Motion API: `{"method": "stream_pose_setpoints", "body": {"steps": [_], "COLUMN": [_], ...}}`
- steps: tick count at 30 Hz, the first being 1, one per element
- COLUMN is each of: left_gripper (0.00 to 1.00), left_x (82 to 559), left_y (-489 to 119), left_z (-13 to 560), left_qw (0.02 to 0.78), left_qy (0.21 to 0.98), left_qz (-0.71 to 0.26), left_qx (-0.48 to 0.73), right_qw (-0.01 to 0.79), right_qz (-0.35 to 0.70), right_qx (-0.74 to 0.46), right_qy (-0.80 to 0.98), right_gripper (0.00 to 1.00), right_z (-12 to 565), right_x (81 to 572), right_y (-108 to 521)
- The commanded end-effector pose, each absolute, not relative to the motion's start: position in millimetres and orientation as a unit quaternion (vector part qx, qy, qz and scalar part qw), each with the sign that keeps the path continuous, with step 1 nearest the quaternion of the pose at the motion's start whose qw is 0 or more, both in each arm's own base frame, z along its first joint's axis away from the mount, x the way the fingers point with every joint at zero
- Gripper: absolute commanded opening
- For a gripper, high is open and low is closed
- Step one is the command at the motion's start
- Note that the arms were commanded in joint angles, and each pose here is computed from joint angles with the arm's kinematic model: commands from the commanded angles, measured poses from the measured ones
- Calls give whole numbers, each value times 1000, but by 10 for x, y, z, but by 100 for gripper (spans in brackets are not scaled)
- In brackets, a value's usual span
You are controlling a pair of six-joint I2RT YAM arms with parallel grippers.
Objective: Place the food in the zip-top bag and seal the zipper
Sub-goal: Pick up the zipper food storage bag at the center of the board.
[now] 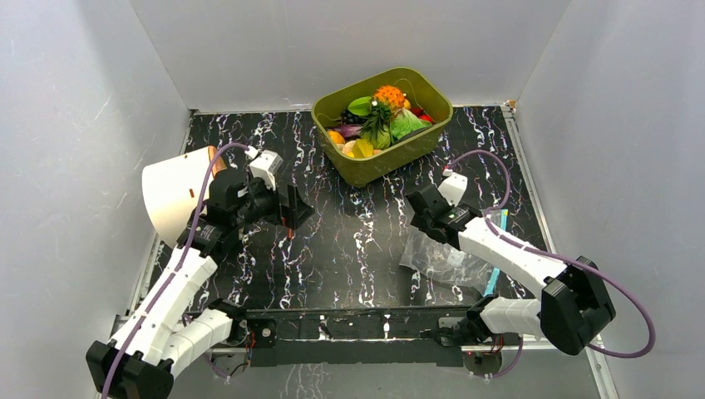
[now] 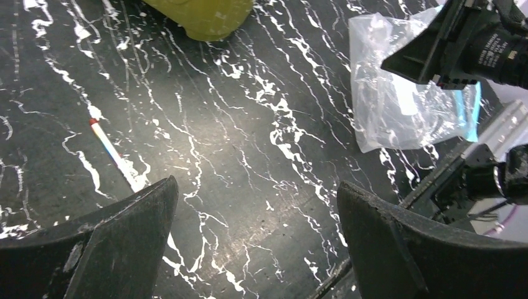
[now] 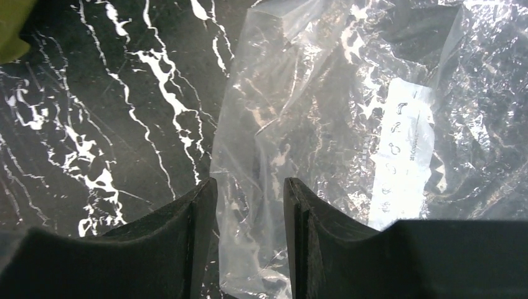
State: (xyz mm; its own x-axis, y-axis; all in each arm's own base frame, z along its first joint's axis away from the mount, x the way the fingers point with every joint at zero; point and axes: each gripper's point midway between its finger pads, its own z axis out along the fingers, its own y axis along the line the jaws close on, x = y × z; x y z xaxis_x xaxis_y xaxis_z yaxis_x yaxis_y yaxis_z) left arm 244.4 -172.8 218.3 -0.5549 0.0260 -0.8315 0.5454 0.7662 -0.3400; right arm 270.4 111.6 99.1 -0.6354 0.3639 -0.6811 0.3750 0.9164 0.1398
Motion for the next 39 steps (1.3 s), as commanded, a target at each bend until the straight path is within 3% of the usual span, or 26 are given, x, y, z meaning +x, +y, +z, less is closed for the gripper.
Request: {"method": "stream_pose_setpoints", "body": {"steps": [1, 13, 18, 25, 39], "left_gripper": [98, 98, 98, 94, 80], "left_x": [2517, 2614, 2614, 2546, 2426], "left_y": [-1630, -1417, -1463, -1622, -2052], "left_z": [2211, 2313, 2244, 2214, 2287], "left_qw": [467, 485, 458, 447, 384], "left_qy": [828, 841, 854, 845, 829], "left_qz": [-268, -226, -238, -277, -394], "left_qx": [155, 83, 61, 96, 104], "right_qw": [403, 391, 392, 411, 421], "right_qz": [6, 13, 14, 67, 308], "right_qx": [231, 218, 192, 159, 89], "right_qy": [886, 894, 899, 895, 848], "right_gripper": [40, 23, 0, 0, 0], "right_z": [1012, 758, 786, 1198, 2508], "right_x": [2876, 2923, 2933, 2873, 2514], "right_y": [1104, 1069, 1083, 1193, 1806]}}
